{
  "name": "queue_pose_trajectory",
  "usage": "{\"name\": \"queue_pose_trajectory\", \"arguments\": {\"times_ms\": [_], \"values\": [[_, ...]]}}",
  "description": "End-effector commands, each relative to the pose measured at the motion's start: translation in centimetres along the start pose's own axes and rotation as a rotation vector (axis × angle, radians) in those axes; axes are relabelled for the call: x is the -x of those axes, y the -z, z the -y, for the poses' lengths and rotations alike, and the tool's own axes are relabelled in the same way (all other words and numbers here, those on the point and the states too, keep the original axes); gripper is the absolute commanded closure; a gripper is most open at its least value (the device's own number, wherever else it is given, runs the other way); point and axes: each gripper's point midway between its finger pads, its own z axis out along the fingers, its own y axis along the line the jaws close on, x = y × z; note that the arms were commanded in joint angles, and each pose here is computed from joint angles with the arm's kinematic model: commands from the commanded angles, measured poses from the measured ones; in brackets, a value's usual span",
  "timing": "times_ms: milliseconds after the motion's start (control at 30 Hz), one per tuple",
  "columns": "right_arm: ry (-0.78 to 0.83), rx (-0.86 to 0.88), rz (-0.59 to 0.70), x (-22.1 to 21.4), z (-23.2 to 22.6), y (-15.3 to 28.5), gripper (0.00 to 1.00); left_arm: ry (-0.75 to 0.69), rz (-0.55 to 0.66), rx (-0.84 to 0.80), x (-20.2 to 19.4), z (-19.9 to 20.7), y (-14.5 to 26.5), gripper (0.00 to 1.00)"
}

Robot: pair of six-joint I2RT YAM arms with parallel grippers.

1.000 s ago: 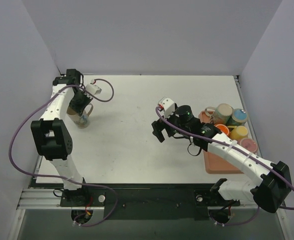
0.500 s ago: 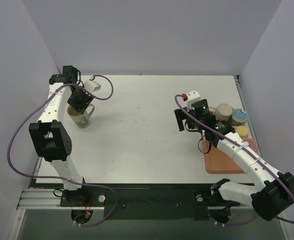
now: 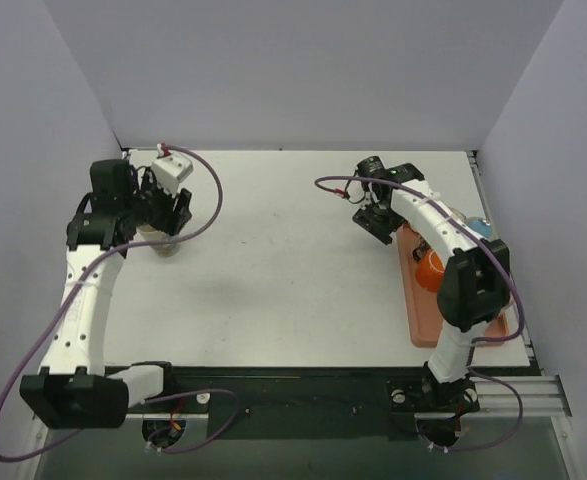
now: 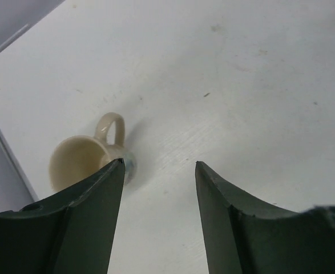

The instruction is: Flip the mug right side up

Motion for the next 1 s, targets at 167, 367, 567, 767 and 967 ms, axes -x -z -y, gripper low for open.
{"name": "queue_pose_trajectory", "arguments": {"times_ms": [167,367,567,767,967], "values": [[0.039,0.108,-0.441,-8.0,0.9,-3.0,0.44,0.007,0.199,-0.123,0.8,5.5,0.2,0.36],[0.053,0.101,-0.498,-9.7,0.8,-4.4,0.44,0.009,0.199,-0.167,0.8,6.3,0.4,0.36],[0.074,0.153,-0.518,-9.8,-0.2,-6.4,0.45,0.015,0.193,-0.154,0.7,6.0,0.2,0.36],[0.079,0.228,-0.519,-10.1,-1.9,-6.9,0.51,0.014,0.203,-0.153,1.0,6.0,0.3,0.36],[0.081,0.277,-0.537,-10.5,-2.8,-6.8,0.62,0.013,0.21,-0.153,1.2,6.0,0.5,0.36]]}}
